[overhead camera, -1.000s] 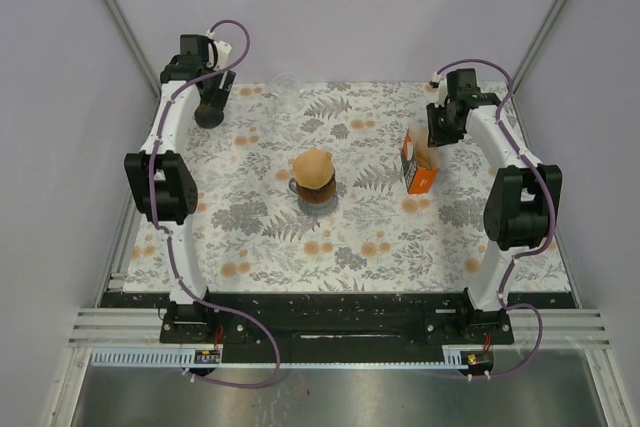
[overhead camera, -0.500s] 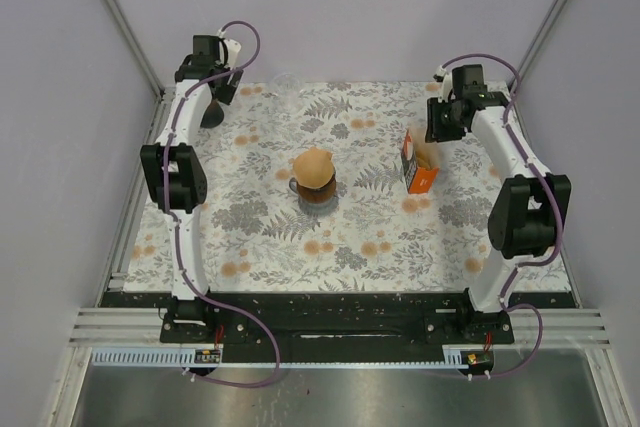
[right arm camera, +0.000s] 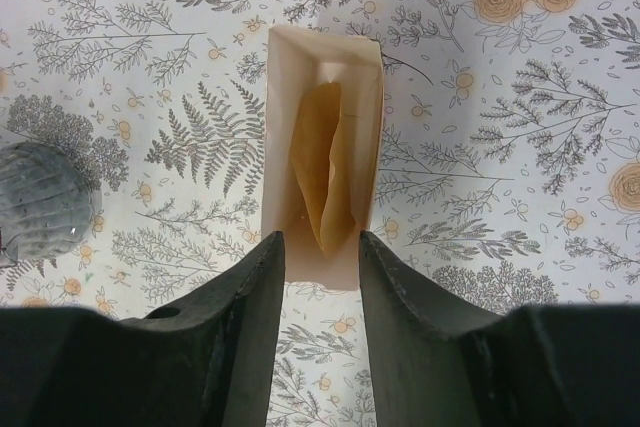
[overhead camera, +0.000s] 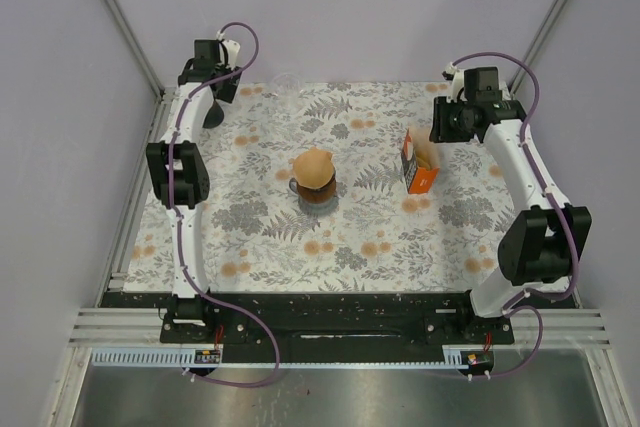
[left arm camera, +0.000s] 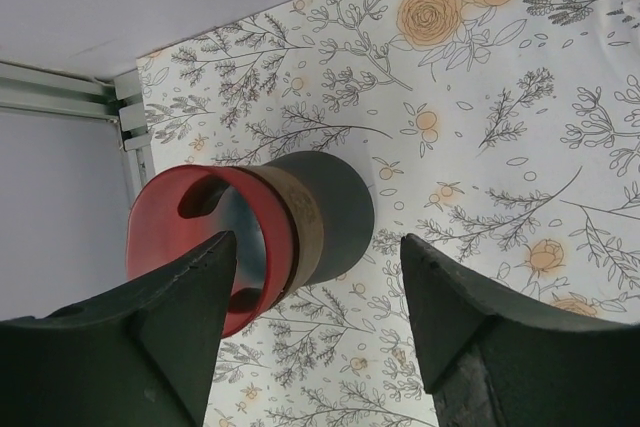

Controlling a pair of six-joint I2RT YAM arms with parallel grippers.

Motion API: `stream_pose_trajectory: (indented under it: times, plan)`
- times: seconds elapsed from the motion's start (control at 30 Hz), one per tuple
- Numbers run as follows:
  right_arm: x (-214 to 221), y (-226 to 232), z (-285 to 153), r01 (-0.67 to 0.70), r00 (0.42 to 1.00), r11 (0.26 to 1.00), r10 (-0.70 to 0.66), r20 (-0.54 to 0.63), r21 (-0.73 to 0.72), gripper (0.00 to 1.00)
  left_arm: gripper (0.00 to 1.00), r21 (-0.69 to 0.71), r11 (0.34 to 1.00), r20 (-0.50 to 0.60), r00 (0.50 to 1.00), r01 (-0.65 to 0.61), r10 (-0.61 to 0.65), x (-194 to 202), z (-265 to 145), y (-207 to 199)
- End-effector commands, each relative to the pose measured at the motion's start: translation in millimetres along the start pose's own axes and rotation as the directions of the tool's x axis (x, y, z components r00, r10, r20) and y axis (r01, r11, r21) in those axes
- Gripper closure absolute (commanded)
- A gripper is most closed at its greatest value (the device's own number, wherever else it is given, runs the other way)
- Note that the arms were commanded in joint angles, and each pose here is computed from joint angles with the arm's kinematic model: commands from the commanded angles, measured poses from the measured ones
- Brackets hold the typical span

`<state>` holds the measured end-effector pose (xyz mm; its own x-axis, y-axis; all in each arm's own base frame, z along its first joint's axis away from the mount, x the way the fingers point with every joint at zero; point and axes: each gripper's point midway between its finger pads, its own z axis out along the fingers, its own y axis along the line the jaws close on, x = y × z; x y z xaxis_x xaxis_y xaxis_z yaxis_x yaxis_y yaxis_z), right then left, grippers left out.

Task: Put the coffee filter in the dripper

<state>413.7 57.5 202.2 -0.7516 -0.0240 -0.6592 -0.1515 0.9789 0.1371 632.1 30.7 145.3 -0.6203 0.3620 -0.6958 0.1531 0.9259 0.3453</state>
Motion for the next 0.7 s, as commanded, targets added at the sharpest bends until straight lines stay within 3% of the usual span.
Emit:
stream_pose_trajectory:
  times: [0.0,0.13,0.23,0.33,0.4,0.57,0.67]
  plan:
    - [-6.5,5.2,-15.9,-0.003,0.999,1.000,0.004,0.045,-0.024,0.56,0.30,-0.027,0.999,0.073,0.997,0.020,-0.018,-19.3,6.6,9.8]
    - [-7.6,7.3,-18.1,-0.001,0.999,1.000,0.003,0.049,-0.031,0.56,0.32,-0.055,0.998,0.082,0.996,0.036,-0.031,-20.1,12.1,12.7]
    - [-7.6,8.0,-20.0,-0.002,0.999,0.999,0.003,0.053,-0.033,0.56,0.38,-0.040,0.999,0.075,0.997,0.030,-0.027,-17.3,15.1,9.1]
    - [-7.7,8.2,-23.0,0.000,0.998,0.999,0.002,0.059,-0.032,0.56,0.56,-0.009,0.999,0.053,0.998,0.038,-0.038,-9.7,15.4,1.6]
    - [-7.4,9.3,-24.8,0.000,0.998,0.999,0.002,0.059,-0.036,0.55,0.74,0.019,0.998,0.041,0.998,0.055,-0.056,-5.7,11.2,-4.4]
    - [-9.2,12.3,-29.8,0.002,0.998,0.999,0.001,0.068,-0.049,0.55,0.99,0.118,0.990,0.064,0.994,0.079,-0.087,-12.7,-24.0,-17.8]
    - [-9.2,15.2,-33.8,0.002,0.997,0.998,0.003,0.073,-0.061,0.55,1.00,0.201,0.977,0.046,0.995,0.074,-0.085,-7.0,-52.1,-31.0]
